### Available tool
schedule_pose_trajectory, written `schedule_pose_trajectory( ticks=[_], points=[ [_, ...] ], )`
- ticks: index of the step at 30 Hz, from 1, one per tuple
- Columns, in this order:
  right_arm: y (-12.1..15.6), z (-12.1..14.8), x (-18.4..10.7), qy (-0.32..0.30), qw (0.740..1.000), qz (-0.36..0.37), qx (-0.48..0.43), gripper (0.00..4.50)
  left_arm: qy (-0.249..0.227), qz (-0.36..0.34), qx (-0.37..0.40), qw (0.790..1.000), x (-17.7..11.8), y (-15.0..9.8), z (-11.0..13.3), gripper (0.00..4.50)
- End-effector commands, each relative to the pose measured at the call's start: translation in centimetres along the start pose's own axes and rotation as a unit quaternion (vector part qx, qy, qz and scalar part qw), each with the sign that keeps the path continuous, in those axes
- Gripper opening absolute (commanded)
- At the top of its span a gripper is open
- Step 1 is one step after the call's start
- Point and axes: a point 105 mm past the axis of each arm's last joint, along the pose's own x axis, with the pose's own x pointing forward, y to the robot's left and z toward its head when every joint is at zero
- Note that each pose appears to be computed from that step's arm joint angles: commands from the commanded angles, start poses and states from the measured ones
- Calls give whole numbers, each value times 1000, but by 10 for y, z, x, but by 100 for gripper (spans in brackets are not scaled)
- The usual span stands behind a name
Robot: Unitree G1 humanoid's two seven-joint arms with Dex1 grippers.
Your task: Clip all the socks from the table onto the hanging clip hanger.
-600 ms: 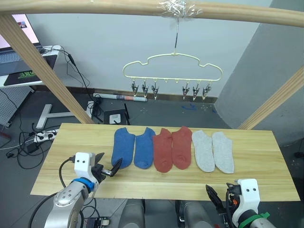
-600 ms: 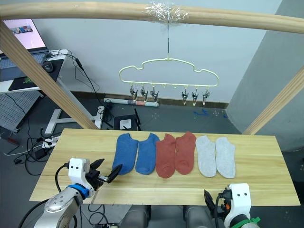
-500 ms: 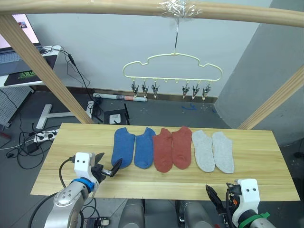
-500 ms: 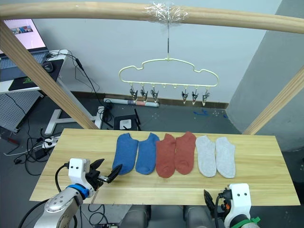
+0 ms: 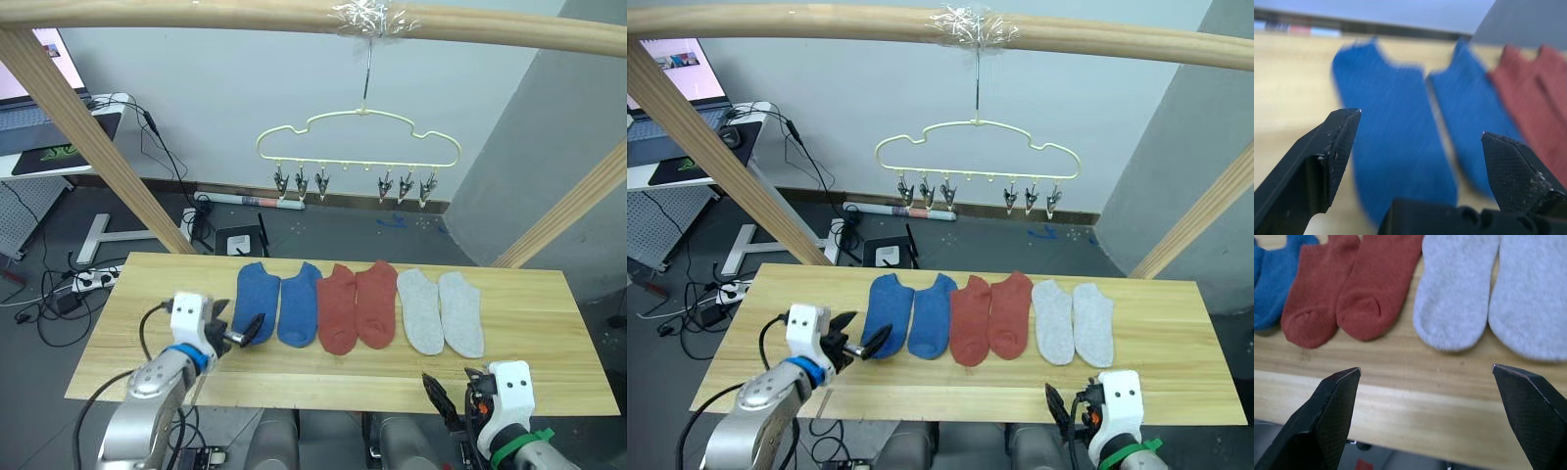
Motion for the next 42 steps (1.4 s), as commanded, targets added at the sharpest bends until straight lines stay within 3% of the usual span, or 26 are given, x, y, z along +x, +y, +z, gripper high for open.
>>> schedule_pose_trajectory(
  ticks=[1, 5, 10, 12, 18, 21, 23, 29, 42],
  points=[
    [-1, 19, -3, -20, 1000, 13, -20, 450, -22, -10, 3, 1000, 8, -8, 23, 448],
    [-3, 46, -3, -51, 997, 31, -49, 450, -81, 1, -2, 997, 24, -12, 58, 448],
    [-1, 88, -5, -78, 989, 71, -105, 450, -139, 23, 0, 990, 39, -18, 97, 333],
    [3, 104, -4, -84, 984, 94, -127, 450, -158, 48, 15, 986, 43, -17, 110, 333],
    [13, 149, -6, -114, 967, 137, -181, 450, -204, 62, 22, 977, 49, -22, 136, 333],
    [18, 167, -7, -123, 959, 151, -206, 450, -213, 66, 30, 974, 52, -22, 142, 284],
    [22, 177, -8, -129, 954, 158, -219, 450, -212, 74, 38, 974, 54, -21, 143, 284],
    [31, 193, -12, -142, 945, 165, -243, 450, -216, 83, 39, 972, 61, -18, 152, 284],
    [52, 196, -21, -156, 938, 166, -260, 450, -235, 85, 25, 968, 84, -25, 175, 284]
  ],
)
